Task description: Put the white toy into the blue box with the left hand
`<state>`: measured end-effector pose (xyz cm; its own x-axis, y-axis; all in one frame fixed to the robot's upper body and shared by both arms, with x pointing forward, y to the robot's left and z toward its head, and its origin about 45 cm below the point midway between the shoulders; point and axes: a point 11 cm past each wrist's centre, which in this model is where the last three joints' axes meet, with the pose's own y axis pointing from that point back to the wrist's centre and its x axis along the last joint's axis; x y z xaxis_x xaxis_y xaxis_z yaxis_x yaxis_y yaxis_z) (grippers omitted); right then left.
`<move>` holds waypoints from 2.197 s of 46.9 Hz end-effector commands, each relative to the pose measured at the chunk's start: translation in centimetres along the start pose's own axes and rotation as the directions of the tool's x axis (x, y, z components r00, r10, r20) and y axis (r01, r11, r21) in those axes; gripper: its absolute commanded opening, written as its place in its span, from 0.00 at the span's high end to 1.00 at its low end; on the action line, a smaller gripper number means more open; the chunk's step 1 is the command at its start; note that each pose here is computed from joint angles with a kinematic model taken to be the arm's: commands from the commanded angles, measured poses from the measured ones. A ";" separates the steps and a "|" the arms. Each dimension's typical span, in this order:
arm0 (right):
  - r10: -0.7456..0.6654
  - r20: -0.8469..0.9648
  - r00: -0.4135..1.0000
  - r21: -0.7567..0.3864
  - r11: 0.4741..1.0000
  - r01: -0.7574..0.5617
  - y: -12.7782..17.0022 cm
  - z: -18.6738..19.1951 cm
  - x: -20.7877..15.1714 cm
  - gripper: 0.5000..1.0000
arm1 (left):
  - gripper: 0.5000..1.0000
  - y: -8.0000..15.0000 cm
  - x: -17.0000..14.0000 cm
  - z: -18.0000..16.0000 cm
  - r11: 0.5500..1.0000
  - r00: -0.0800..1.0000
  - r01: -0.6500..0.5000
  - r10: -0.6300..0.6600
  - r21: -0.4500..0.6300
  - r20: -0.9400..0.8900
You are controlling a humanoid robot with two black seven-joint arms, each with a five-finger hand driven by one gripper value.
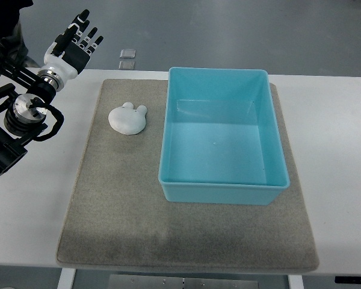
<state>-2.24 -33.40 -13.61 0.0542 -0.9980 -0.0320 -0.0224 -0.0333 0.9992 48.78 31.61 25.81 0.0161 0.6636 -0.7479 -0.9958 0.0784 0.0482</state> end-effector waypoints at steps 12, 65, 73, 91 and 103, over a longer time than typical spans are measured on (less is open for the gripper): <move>0.000 -0.001 1.000 0.000 1.000 0.000 0.0 0.0 0.0 0.13 | 0.01 0.0 1.2 0.7 0.999 0.999 -0.033 0.033 -0.022 0.013; 0.000 0.000 1.000 0.000 1.000 0.000 0.0 0.0 0.0 0.13 | 0.01 0.1 2.5 1.4 1.000 0.994 -0.008 0.011 -0.027 0.113; 0.000 0.000 1.000 0.000 1.000 0.000 0.0 0.0 0.0 0.13 | 0.06 0.1 2.3 0.8 1.000 0.967 0.017 -0.022 0.019 0.253; 0.000 -0.001 1.000 0.000 1.000 0.000 0.0 0.0 0.0 0.13 | 0.07 0.4 0.7 0.3 0.981 0.729 0.155 -0.194 0.118 0.656; 0.000 0.001 1.000 0.000 1.000 0.000 0.0 0.0 0.0 0.13 | 0.07 1.0 0.6 2.2 0.967 0.527 0.179 -0.250 0.181 0.813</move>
<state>-2.22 -33.40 -13.61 0.0539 -0.9980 -0.0321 -0.0228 -0.0333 0.9992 48.16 33.65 26.65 0.3079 0.9498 0.0560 -0.9514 0.3073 0.0201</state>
